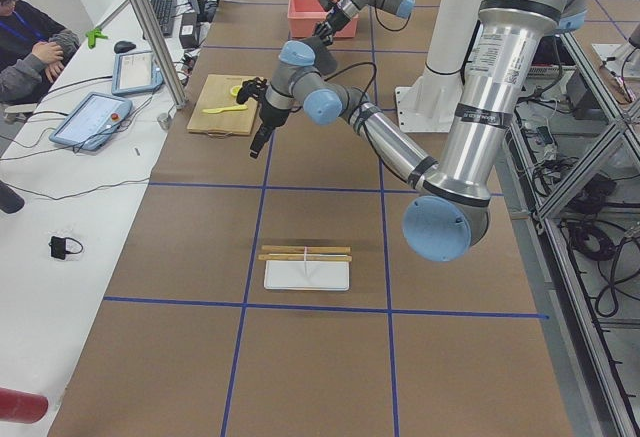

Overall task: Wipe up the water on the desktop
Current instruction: 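Wipe the towel across the table toward the pink bin with the right gripper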

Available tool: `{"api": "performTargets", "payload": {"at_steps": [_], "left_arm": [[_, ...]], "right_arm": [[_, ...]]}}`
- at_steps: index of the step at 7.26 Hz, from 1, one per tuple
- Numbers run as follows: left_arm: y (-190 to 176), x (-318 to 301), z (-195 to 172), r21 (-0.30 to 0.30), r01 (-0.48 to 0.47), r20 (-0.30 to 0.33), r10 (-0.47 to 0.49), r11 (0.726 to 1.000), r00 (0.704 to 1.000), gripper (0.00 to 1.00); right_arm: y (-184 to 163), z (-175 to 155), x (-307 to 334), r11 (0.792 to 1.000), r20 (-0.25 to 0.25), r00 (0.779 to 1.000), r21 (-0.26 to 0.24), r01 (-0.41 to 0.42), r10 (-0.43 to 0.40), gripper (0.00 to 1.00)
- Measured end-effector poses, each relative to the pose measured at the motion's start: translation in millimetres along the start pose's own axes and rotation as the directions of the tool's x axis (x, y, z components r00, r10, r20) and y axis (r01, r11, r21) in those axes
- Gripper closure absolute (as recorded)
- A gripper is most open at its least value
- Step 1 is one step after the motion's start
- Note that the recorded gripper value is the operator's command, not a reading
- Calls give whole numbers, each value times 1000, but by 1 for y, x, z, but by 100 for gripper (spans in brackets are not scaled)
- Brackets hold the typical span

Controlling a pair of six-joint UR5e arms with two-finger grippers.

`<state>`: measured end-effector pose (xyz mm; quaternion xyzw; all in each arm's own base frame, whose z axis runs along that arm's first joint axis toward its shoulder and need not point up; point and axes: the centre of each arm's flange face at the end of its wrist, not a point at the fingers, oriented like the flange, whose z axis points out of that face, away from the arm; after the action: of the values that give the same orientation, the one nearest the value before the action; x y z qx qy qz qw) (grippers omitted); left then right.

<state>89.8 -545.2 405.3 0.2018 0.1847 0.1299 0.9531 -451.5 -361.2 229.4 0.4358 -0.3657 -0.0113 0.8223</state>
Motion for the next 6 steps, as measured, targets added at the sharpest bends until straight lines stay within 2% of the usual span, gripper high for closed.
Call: {"api": "performTargets", "payload": {"at_steps": [1, 2, 3, 4, 5, 6], "left_arm": [[21, -61, 7, -63, 68, -23, -70, 996, 997, 1], [46, -123, 19, -114, 174, -37, -179, 978, 983, 1], [78, -170, 35, -166, 270, -69, -284, 948, 956, 1], [112, -197, 51, -215, 337, -121, -368, 917, 922, 1], [136, -206, 60, -244, 371, -150, -413, 896, 898, 1], [149, -210, 66, -261, 385, -160, -433, 885, 887, 1]], "right_arm": [[1, 4, 5, 1000, -36, 999, -25, 16, -16, 100], [1, 9, 13, 998, -77, 996, -57, 31, -35, 100], [0, 13, 23, 993, -125, 990, -107, 47, -61, 100], [-1, 12, 36, 980, -191, 976, -186, 70, -106, 100], [2, 8, 50, 954, -274, 946, -286, 94, -176, 100], [9, 5, 62, 920, -341, 907, -375, 110, -247, 100]]}}
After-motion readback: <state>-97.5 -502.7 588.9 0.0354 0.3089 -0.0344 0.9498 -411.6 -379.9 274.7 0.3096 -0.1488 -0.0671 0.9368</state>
